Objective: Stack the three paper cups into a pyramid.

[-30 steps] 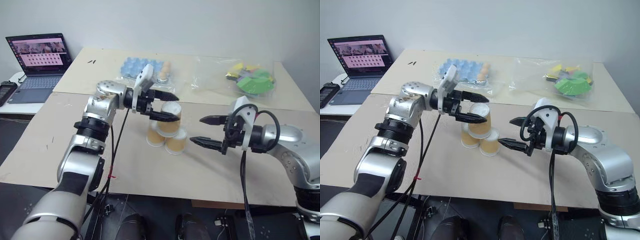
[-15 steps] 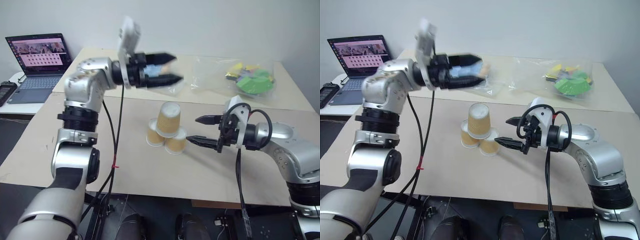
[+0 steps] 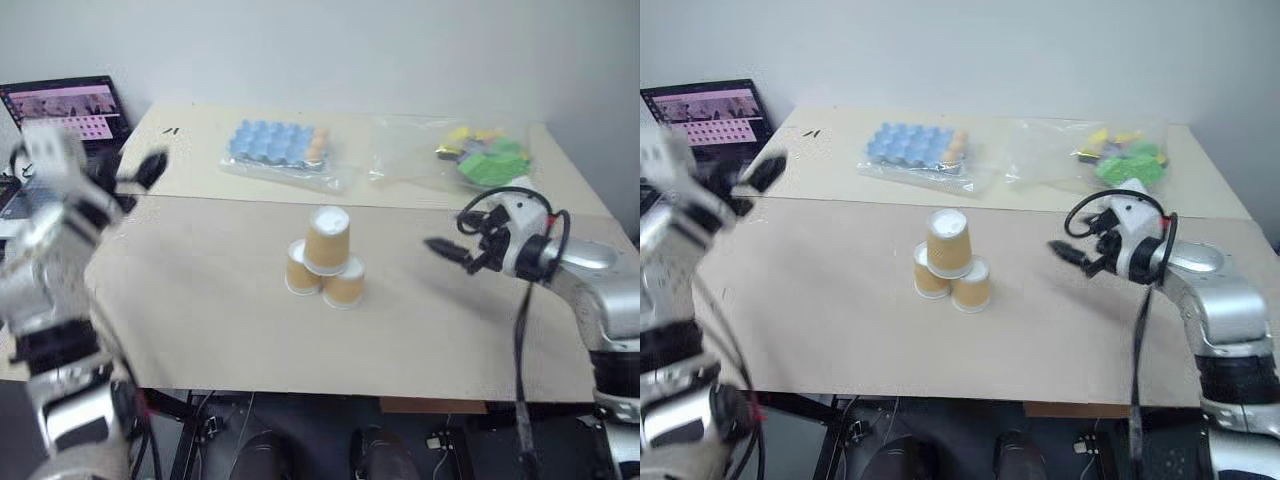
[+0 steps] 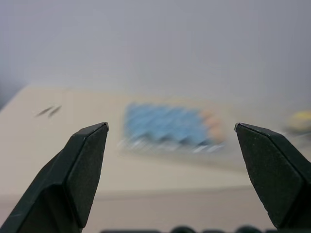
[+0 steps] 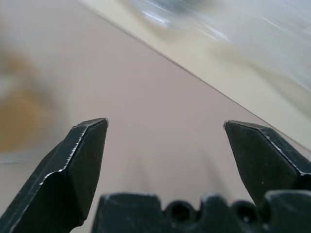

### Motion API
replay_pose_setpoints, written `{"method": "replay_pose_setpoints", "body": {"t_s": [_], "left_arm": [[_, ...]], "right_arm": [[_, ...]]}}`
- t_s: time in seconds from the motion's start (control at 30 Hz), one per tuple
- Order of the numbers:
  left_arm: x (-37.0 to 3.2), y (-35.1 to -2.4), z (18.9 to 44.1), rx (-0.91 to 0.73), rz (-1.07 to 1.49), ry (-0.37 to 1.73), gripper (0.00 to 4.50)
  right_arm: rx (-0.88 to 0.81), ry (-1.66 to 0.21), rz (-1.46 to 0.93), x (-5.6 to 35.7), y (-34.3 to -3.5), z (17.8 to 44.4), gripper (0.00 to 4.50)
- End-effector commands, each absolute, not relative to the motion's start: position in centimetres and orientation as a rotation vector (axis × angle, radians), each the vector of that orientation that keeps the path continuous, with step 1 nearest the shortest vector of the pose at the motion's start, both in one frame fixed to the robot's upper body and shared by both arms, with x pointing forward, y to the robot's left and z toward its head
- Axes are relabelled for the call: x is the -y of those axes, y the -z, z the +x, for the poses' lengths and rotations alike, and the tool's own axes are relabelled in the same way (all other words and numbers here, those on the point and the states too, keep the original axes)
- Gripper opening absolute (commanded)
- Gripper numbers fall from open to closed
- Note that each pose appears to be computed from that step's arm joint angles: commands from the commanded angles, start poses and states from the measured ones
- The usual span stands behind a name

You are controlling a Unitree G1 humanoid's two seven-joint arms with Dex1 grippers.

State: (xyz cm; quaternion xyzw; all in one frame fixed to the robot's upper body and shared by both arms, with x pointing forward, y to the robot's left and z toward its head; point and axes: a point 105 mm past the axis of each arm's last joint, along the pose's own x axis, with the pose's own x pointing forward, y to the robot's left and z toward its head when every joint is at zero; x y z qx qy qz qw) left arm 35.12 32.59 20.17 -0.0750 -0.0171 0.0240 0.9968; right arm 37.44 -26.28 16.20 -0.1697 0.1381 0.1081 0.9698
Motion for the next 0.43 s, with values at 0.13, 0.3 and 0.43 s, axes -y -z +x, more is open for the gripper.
{"method": "replay_pose_setpoints", "body": {"t_s": [0.13, 0.3, 0.43], "left_arm": [[-34.7, -17.1, 32.7, 0.053, -0.073, -0.300, 4.44], [-34.8, -15.5, 32.5, 0.077, -0.089, -0.365, 4.44], [-34.8, -15.2, 33.1, 0.097, -0.100, -0.382, 4.44]], "right_arm": [[-0.136, 0.176, -0.350, 28.7, -15.8, 39.1, 4.50], [-0.017, 0.219, -0.229, 28.3, -15.3, 38.5, 4.50], [-0.016, 0.233, -0.157, 28.5, -13.9, 38.1, 4.50]]}}
